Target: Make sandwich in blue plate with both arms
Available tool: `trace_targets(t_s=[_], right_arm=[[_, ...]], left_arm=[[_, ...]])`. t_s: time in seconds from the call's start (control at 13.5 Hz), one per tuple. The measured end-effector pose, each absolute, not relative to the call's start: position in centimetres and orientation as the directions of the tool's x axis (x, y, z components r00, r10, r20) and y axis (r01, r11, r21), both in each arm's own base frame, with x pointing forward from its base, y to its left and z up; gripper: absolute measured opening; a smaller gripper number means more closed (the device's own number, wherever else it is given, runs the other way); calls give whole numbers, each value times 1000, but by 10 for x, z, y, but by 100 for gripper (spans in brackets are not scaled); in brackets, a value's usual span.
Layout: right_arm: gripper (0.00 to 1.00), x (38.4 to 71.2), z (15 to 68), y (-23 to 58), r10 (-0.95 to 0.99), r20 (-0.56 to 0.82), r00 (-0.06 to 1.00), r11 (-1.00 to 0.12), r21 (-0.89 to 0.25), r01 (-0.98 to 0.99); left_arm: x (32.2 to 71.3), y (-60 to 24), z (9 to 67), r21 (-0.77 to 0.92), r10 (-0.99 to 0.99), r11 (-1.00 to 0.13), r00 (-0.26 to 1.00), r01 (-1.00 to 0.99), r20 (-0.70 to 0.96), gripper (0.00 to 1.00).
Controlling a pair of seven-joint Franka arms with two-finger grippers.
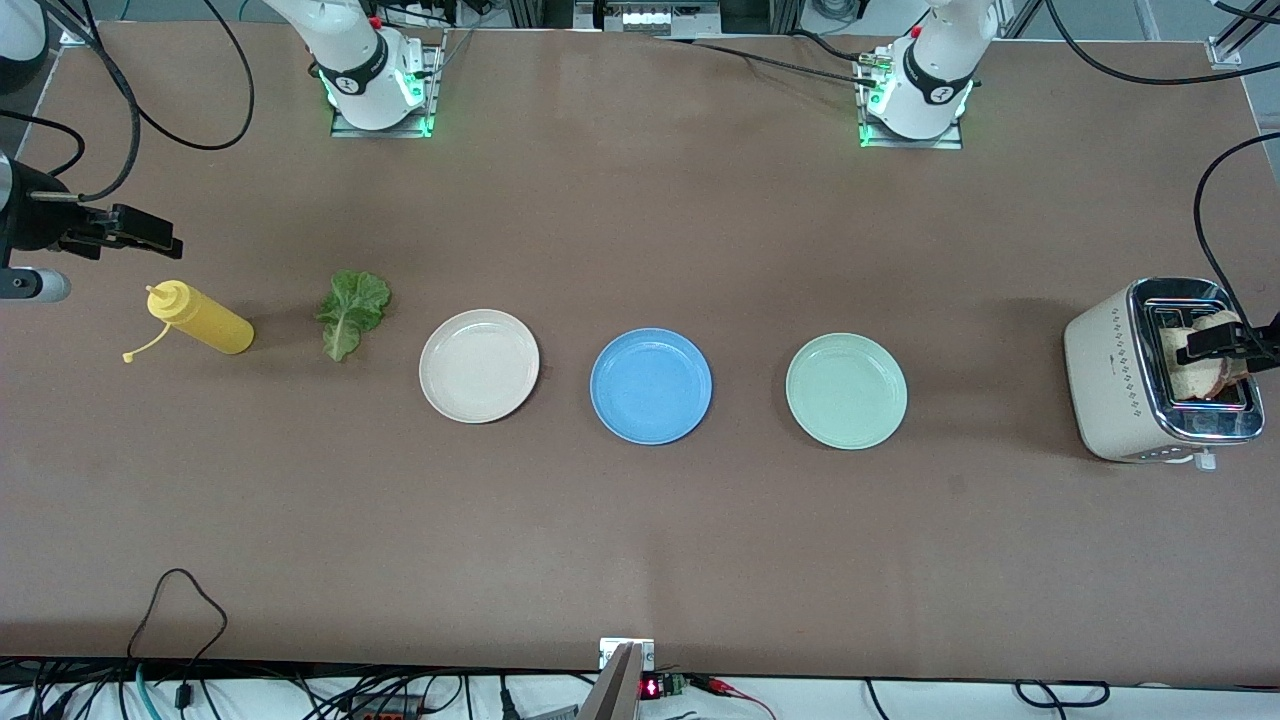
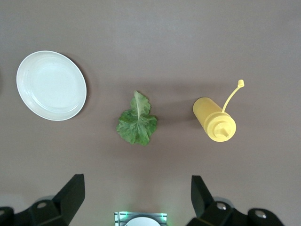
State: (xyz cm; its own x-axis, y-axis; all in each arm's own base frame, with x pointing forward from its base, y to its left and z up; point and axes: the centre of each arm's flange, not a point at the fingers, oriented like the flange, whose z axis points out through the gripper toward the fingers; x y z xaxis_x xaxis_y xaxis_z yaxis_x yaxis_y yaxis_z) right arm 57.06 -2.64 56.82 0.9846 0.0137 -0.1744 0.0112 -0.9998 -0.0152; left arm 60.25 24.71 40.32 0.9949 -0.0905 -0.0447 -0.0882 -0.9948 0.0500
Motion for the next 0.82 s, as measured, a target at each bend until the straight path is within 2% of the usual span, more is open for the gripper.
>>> trace_targets(t_s=[0.22,0.37,0.45,0.52,0.59,0.74,0.82], right_arm=[[100,572,566,-26,14,-179,984,-1000,-15,11],[100,574,560,-26,15,-189,982,-1000,-15,12],[100,576,555,-25,16,-198,980,-1000,-16,14],[100,578,548,-24,19,-209,978,-1000,-16,16],[100,581,541,-23,21,-221,975,-1000,-16,18],[100,584,531,-22,22,-239,971,-1000,-16,19],[100,585,529,-22,23,-244,970,-1000,-16,19]], left_arm=[[601,254,391,61,-103,-993,993,-99,-60,100],[599,261,380,69,-105,-993,992,-100,-73,96],[598,262,377,72,-105,-992,992,-99,-77,87],[598,263,376,73,-105,-992,991,-100,-78,87],[598,263,376,74,-106,-992,991,-100,-79,81],[598,262,375,76,-107,-992,991,-101,-83,56],[598,262,373,79,-108,-992,990,-101,-86,48]])
